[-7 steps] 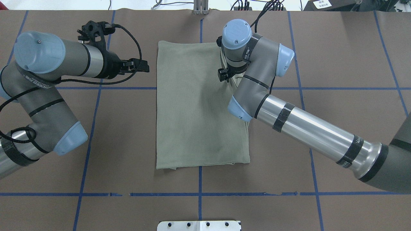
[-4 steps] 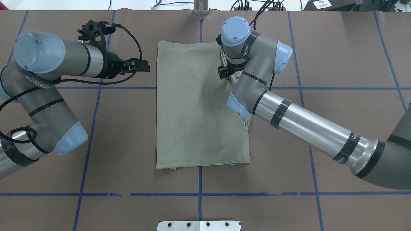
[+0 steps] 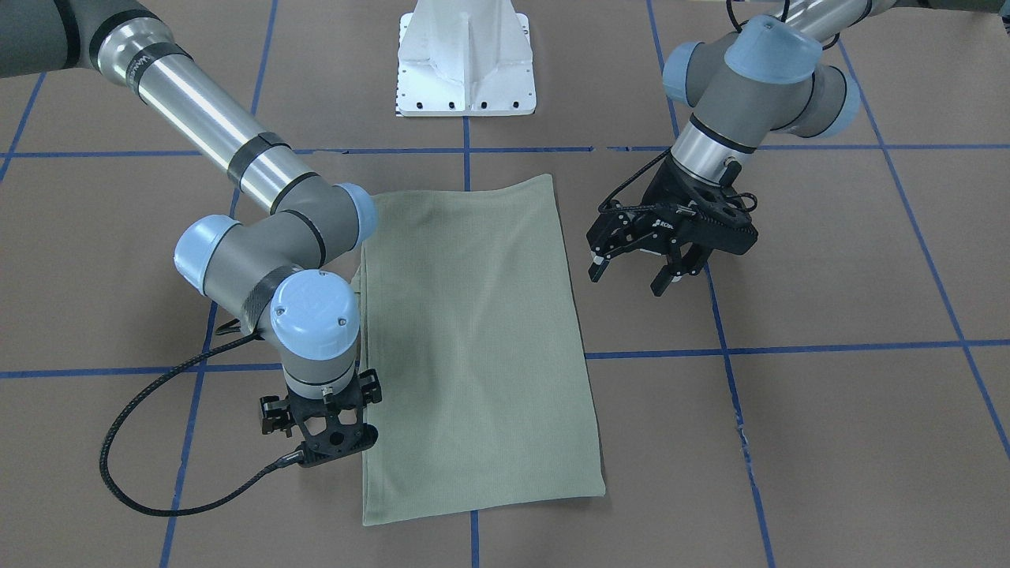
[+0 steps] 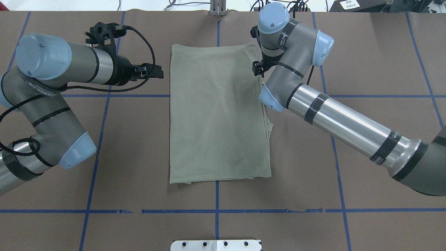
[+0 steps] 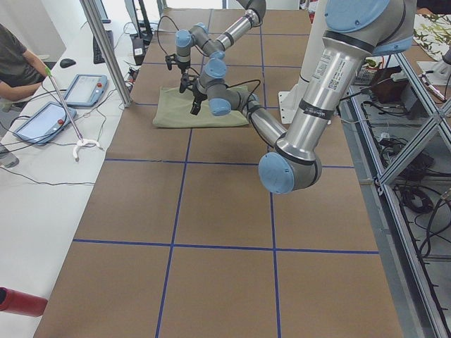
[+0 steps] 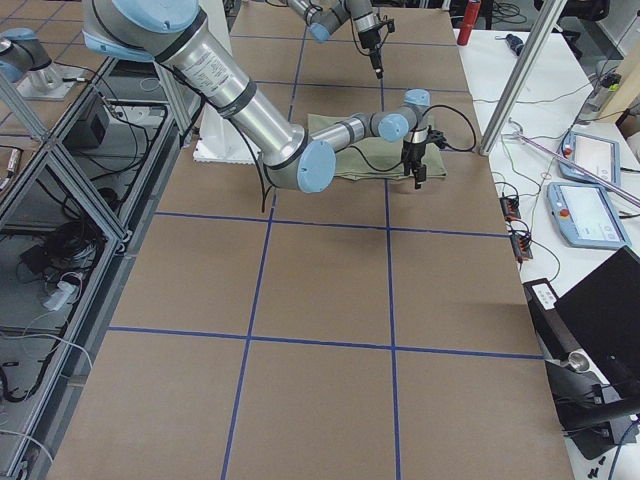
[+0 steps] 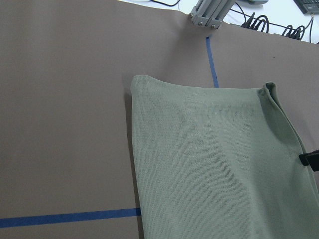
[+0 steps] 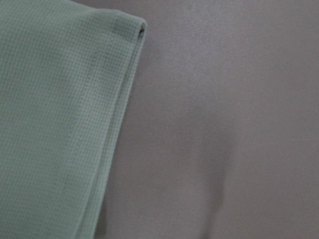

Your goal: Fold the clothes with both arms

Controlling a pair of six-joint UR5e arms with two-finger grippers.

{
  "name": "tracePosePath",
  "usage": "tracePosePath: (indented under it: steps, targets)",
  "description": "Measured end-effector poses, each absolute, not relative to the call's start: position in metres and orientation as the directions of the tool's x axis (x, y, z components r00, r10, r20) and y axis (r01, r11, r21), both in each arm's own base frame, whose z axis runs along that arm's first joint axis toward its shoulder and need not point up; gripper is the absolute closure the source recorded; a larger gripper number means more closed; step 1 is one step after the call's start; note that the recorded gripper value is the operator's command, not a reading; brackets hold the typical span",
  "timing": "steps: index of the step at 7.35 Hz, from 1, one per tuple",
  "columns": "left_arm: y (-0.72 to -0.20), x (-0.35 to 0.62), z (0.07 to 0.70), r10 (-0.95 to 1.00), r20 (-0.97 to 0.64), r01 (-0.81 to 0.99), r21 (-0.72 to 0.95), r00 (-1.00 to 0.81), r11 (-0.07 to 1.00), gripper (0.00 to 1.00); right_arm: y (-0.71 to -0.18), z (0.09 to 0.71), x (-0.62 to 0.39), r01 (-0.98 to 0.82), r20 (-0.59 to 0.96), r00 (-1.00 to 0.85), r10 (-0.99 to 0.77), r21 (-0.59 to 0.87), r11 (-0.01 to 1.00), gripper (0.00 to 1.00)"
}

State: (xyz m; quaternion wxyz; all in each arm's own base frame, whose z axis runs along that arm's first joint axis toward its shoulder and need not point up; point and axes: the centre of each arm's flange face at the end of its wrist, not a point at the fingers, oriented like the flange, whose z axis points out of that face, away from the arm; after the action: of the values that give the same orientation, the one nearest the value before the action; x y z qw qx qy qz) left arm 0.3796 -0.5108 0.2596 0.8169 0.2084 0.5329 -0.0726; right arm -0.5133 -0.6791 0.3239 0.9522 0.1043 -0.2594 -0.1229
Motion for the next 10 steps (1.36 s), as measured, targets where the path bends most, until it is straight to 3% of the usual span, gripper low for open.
tracePosePath:
  steps: [7,10]
  targets:
    - [-0.502,0.375,0.269,0.076,-0.913,0.282,0.201,0.4,0.938,0.0,-0.678,0.264,-0.455,0.161,0.629,0.721,-0.292,0.257,0.953,0.0]
    - [-0.485,0.368,0.283,-0.001,-0.922,0.26,0.108,0.387,0.96,0.0,-0.596,0.262,-0.413,0.124,0.691,0.673,-0.265,0.248,0.961,0.0]
